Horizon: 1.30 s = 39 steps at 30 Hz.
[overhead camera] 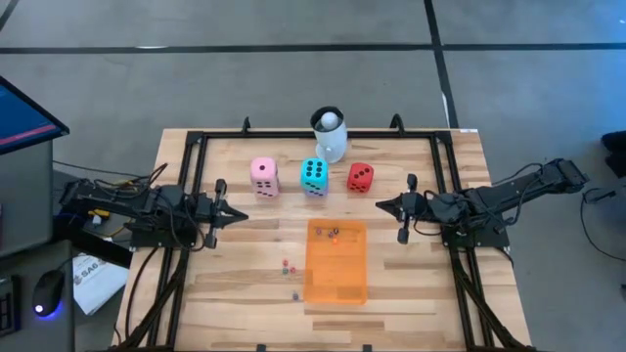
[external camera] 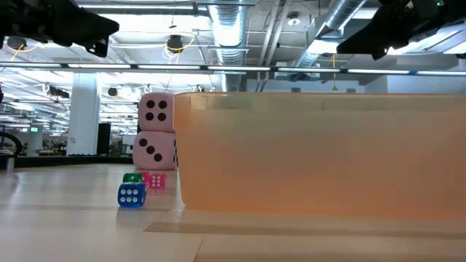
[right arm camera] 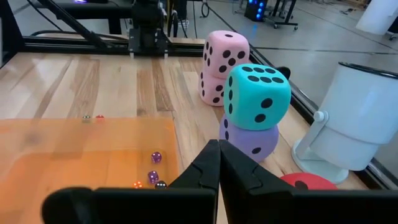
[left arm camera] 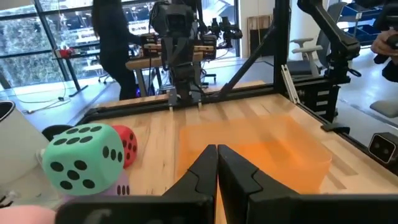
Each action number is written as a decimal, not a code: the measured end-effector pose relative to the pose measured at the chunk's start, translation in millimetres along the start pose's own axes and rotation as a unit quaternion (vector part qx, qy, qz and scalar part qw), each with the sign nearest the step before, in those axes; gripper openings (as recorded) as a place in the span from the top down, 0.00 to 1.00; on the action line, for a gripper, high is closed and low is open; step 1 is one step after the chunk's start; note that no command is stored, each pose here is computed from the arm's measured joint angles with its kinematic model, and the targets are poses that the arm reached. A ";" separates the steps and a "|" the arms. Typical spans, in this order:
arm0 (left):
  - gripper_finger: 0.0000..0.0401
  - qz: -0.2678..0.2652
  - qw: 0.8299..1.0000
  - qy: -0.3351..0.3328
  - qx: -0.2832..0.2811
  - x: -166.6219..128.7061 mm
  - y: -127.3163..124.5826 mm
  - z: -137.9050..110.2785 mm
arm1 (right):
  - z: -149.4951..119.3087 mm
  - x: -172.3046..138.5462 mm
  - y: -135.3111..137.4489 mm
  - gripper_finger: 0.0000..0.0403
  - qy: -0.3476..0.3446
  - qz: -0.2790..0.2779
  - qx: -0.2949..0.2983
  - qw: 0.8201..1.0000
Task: Pick & Place Dice
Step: Put the large red dice into the orange bin
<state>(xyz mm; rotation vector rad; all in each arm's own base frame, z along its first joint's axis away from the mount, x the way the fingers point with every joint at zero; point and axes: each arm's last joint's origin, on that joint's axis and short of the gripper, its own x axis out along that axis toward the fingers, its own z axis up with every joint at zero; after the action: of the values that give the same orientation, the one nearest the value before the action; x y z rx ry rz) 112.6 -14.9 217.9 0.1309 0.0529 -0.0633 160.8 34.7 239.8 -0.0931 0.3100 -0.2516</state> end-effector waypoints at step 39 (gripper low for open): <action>1.00 0.019 0.998 -0.058 -0.005 -3.5 -3.1 -33.1 | 34.7 12.7 -18.3 1.00 -0.010 -0.073 0.022 0.997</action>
<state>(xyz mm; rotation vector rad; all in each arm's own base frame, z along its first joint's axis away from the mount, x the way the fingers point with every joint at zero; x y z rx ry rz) 107.3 -13.3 185.0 0.1177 -0.0647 -0.0321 179.2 15.6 271.4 -0.0755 0.2781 -0.4009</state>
